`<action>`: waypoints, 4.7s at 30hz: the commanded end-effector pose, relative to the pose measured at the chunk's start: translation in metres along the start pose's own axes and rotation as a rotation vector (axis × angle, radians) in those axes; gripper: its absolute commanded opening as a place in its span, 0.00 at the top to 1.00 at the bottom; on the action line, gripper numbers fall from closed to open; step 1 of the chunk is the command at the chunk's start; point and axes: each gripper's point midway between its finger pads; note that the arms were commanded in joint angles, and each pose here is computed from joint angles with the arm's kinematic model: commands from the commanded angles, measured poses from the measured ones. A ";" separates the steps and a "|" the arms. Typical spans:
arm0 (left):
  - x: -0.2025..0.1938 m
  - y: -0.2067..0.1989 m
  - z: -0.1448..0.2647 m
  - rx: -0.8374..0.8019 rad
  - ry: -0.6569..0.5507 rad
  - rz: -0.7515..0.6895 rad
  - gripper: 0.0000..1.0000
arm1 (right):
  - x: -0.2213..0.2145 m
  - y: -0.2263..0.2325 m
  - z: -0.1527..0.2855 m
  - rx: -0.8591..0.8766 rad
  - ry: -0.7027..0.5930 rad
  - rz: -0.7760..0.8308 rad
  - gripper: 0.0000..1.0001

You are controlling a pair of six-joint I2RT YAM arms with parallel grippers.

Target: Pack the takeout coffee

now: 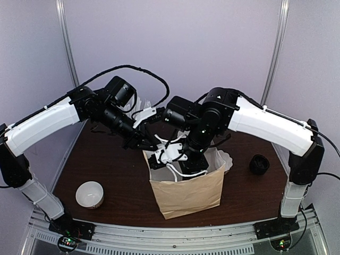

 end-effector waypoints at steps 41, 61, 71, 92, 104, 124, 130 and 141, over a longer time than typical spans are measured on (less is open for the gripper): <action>0.037 0.006 -0.008 0.026 -0.081 -0.032 0.63 | -0.051 -0.012 0.166 -0.290 -0.212 -0.034 0.01; 0.052 0.029 -0.040 0.121 0.045 -0.133 0.85 | -0.131 -0.027 0.177 -0.362 -0.200 -0.299 0.01; 0.041 0.020 0.011 0.234 0.048 -0.156 1.00 | -0.151 -0.034 0.168 -0.389 -0.175 -0.347 0.00; 0.015 0.003 0.034 0.365 -0.040 -0.195 1.00 | -0.184 -0.066 0.132 -0.398 -0.080 -0.457 0.01; -0.009 -0.046 0.025 0.251 -0.055 -0.189 0.72 | -0.182 -0.074 0.113 -0.318 -0.071 -0.476 0.01; -0.032 -0.095 0.009 0.156 -0.119 -0.262 0.57 | -0.183 -0.070 0.099 -0.250 -0.055 -0.490 0.01; -0.021 -0.076 0.015 0.275 -0.120 -0.290 0.54 | -0.184 -0.069 0.099 -0.254 -0.052 -0.491 0.01; -0.002 -0.012 0.024 0.465 -0.061 -0.247 0.43 | -0.188 -0.062 0.098 -0.261 -0.050 -0.494 0.01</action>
Point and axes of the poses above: each gripper's point midway between its finger pads, its own z axis back along the fingers, its own y axis along the line the jaws close on, x = y × z, and after that the axes turned 4 degrees about z, right-handed
